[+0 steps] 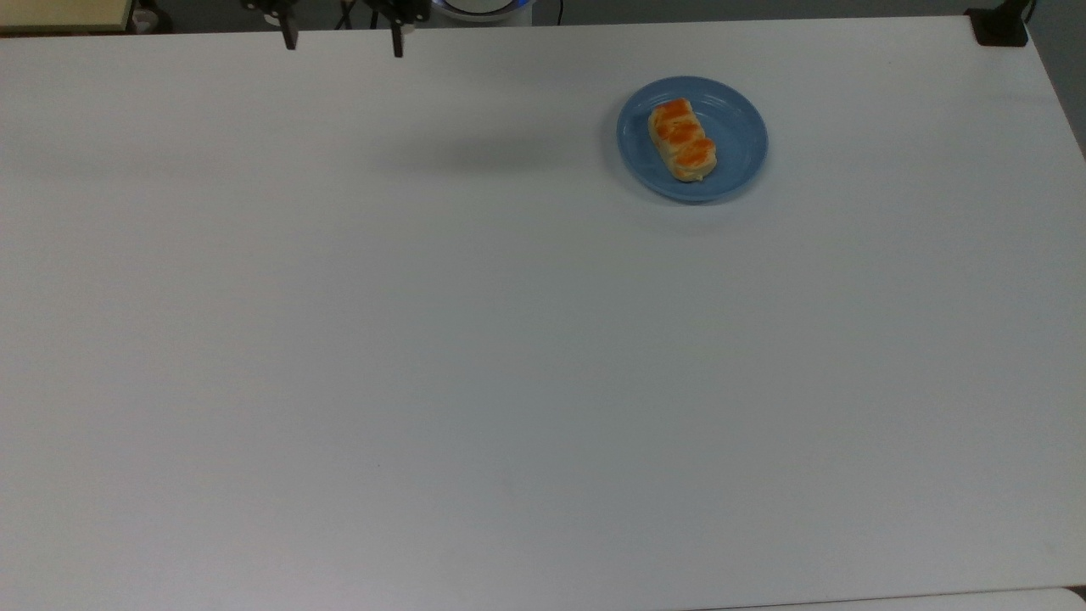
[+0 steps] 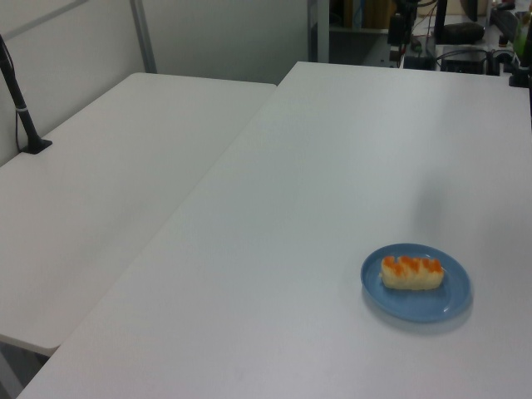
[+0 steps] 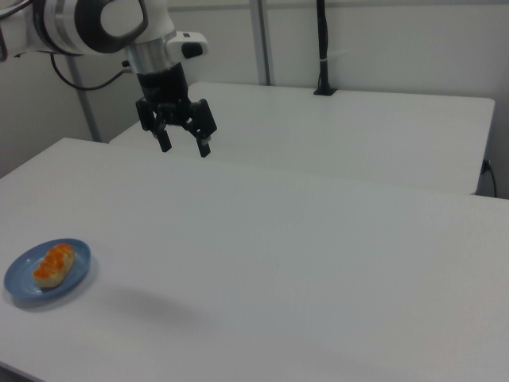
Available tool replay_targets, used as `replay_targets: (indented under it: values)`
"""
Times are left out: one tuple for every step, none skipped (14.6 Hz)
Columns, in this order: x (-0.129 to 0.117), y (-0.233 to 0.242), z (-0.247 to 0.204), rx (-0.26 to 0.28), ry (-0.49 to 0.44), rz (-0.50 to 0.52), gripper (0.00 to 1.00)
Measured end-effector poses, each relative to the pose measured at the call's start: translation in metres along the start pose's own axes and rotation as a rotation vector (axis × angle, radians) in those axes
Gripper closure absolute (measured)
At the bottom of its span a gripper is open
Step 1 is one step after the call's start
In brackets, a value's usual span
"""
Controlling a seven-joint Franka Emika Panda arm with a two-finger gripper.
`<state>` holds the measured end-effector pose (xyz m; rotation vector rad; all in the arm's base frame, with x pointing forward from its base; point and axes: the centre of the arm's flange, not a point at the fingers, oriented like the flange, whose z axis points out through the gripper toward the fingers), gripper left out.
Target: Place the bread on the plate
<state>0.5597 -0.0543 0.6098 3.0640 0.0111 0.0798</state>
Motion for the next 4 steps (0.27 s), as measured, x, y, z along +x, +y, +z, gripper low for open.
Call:
replay_targets:
  values:
    - [-0.002, 0.0045, -0.0034, -0.001, 0.006, 0.002, 0.0]
    - [-0.0035, 0.006, -0.0063, -0.002, 0.011, 0.005, 0.0]
    - [-0.005, 0.0059, -0.0097, -0.003, 0.017, 0.005, 0.0]
    - [-0.0056, 0.0059, -0.0112, -0.003, 0.019, 0.005, 0.0]
